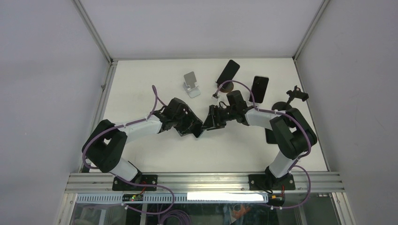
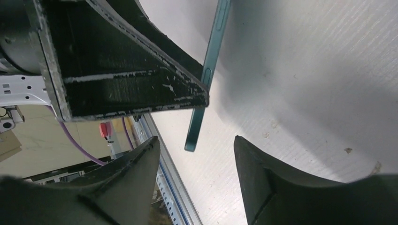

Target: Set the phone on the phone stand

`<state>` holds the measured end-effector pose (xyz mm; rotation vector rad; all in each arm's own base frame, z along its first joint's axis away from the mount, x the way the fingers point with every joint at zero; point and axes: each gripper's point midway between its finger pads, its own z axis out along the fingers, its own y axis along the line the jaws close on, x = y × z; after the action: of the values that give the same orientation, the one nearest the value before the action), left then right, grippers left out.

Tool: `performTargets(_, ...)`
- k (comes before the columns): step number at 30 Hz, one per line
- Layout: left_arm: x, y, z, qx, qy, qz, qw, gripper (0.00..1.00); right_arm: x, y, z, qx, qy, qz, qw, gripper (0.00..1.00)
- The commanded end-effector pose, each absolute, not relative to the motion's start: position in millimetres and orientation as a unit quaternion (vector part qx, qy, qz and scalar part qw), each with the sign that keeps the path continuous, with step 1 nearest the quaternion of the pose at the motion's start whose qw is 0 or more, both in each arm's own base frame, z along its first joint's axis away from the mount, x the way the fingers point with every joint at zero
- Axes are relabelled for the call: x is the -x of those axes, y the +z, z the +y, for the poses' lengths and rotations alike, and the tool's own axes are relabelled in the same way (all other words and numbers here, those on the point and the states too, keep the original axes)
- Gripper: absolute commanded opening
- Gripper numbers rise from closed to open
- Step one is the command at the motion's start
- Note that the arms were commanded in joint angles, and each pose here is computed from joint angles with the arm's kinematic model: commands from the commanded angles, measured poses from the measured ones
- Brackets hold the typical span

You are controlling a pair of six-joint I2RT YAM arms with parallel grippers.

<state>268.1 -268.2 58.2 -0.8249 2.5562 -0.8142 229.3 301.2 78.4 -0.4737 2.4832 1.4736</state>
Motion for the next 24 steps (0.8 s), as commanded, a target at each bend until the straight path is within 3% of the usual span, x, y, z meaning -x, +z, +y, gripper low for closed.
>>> performTargets(1,-282,94,-301,0.283,-0.350,0.874,0.182,0.27,-241,91,311,0.169,0.507,0.835,0.131,0.57)
performTargets(5,-280,94,-307,0.279,-0.353,0.875,0.181,0.28,-242,89,310,0.166,0.503,0.838,0.131,0.32)
performTargets(10,-278,96,-310,0.275,-0.355,0.875,0.181,0.31,-241,90,311,0.168,0.501,0.840,0.126,0.15)
performTargets(13,-277,98,-309,0.270,-0.356,0.875,0.187,0.38,-241,93,311,0.171,0.503,0.837,0.126,0.04)
performTargets(15,-276,102,-308,0.258,-0.359,0.876,0.194,0.48,-240,96,312,0.176,0.509,0.833,0.123,0.00)
performTargets(20,-272,118,-309,0.206,-0.390,0.869,0.226,0.83,-240,108,310,0.191,0.528,0.818,0.124,0.00)
performTargets(24,-267,140,-299,0.166,-0.410,0.854,0.273,0.99,-241,119,307,0.203,0.540,0.806,0.132,0.00)
